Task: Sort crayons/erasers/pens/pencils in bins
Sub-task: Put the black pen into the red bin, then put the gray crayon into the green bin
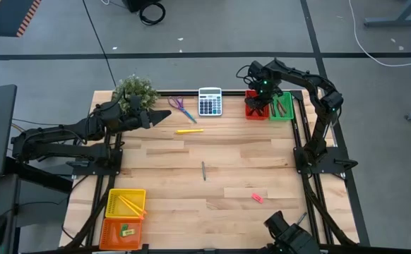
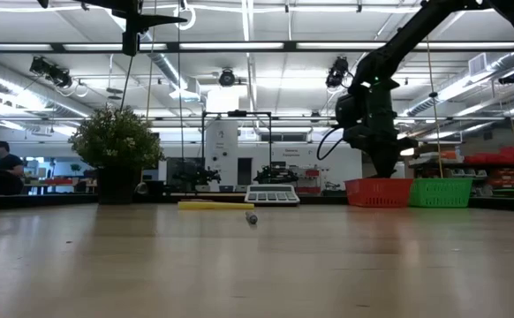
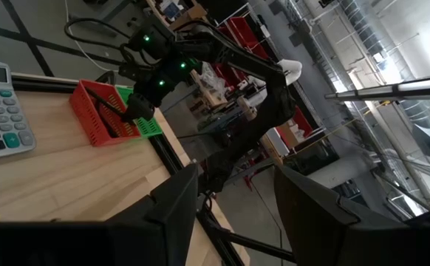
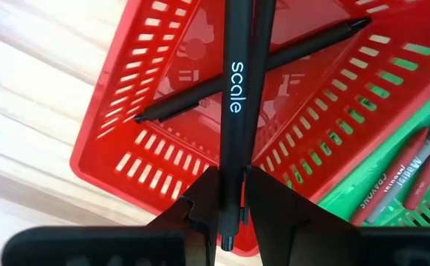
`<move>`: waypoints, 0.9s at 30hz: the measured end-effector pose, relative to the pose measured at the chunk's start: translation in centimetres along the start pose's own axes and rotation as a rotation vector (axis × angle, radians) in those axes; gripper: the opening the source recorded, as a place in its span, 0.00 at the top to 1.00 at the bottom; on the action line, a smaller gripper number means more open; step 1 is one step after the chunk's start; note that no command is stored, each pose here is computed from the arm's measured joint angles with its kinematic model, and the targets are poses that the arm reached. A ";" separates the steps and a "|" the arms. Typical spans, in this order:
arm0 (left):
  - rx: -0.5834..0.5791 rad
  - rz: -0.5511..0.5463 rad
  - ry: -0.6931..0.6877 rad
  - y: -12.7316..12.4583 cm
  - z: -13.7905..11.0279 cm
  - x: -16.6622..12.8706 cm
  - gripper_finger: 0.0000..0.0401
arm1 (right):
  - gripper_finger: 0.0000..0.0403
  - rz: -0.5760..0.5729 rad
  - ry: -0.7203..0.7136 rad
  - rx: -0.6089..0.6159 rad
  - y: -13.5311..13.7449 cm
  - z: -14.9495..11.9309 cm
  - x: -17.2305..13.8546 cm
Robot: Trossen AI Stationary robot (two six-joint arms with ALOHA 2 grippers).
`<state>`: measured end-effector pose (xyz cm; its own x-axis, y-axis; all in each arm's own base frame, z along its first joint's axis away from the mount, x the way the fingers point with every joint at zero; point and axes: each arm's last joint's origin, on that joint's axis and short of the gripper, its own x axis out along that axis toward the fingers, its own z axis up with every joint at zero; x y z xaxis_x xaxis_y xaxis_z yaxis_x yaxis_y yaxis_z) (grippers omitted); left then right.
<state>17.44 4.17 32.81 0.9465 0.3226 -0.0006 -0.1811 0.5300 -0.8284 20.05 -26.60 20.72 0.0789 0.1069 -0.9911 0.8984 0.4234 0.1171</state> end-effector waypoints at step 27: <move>-0.005 0.077 0.051 0.7 -0.5 0.0 0.58 | 0.71 0.006 -0.022 -0.049 1.1 -1.6 -2.0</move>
<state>17.41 4.16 31.93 0.9423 0.3216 -0.0926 -0.2525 0.5014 -0.8276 20.18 -24.91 22.92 0.0941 0.0898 -0.9915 0.8757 0.4662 0.1254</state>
